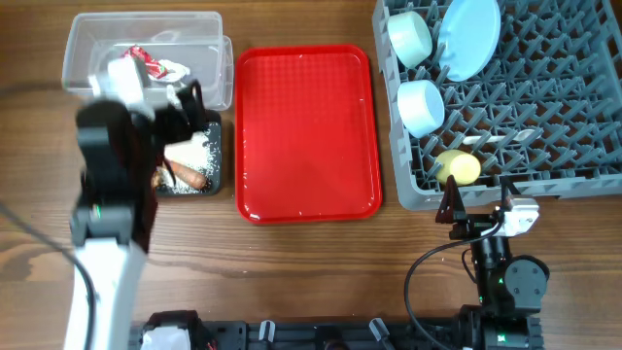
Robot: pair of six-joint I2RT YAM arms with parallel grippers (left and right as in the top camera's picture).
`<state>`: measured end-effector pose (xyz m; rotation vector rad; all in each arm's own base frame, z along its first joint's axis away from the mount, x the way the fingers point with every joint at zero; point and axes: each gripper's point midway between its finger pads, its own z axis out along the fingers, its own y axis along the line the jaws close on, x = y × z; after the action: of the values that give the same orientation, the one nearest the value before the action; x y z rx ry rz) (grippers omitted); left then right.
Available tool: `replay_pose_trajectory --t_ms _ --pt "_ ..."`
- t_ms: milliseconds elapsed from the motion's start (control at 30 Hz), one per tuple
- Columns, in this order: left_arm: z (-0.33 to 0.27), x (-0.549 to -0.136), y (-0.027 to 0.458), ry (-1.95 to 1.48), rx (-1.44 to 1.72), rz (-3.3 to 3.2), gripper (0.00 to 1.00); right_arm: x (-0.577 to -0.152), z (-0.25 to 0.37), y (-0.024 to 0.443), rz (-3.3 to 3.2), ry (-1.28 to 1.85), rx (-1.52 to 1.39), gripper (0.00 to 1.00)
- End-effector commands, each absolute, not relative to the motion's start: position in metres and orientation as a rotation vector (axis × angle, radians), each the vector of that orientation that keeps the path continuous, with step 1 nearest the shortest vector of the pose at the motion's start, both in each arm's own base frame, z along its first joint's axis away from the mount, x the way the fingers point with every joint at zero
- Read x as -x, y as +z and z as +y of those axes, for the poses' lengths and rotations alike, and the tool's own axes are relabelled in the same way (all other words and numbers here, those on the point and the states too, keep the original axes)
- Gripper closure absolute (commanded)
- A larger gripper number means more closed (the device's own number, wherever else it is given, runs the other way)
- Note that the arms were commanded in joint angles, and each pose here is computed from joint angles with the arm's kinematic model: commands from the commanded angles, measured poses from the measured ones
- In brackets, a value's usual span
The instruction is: Sort waste into correct bins and load items into the dishwasher rack
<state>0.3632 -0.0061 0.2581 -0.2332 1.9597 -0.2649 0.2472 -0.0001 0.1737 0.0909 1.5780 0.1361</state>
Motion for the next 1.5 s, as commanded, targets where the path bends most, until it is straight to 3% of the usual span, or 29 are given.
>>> replay_pose_trajectory --t_ms 0,167,400,1467 --pt "-0.009 -0.328 0.232 -0.260 0.191 1.896 0.00 -0.247 0.002 0.177 1.563 0.134 -0.071 0.00" --pt "-0.010 -0.286 0.198 -0.259 0.169 1.761 0.00 -0.247 0.002 0.177 1.563 0.134 -0.071 0.00" --pt "-0.007 -0.258 0.172 -0.243 0.165 1.654 0.00 -0.247 0.002 0.177 1.563 0.134 -0.071 0.00" --pt "-0.006 -0.246 0.158 -0.236 0.169 1.635 0.00 -0.247 0.002 0.177 1.563 0.134 -0.071 0.00"
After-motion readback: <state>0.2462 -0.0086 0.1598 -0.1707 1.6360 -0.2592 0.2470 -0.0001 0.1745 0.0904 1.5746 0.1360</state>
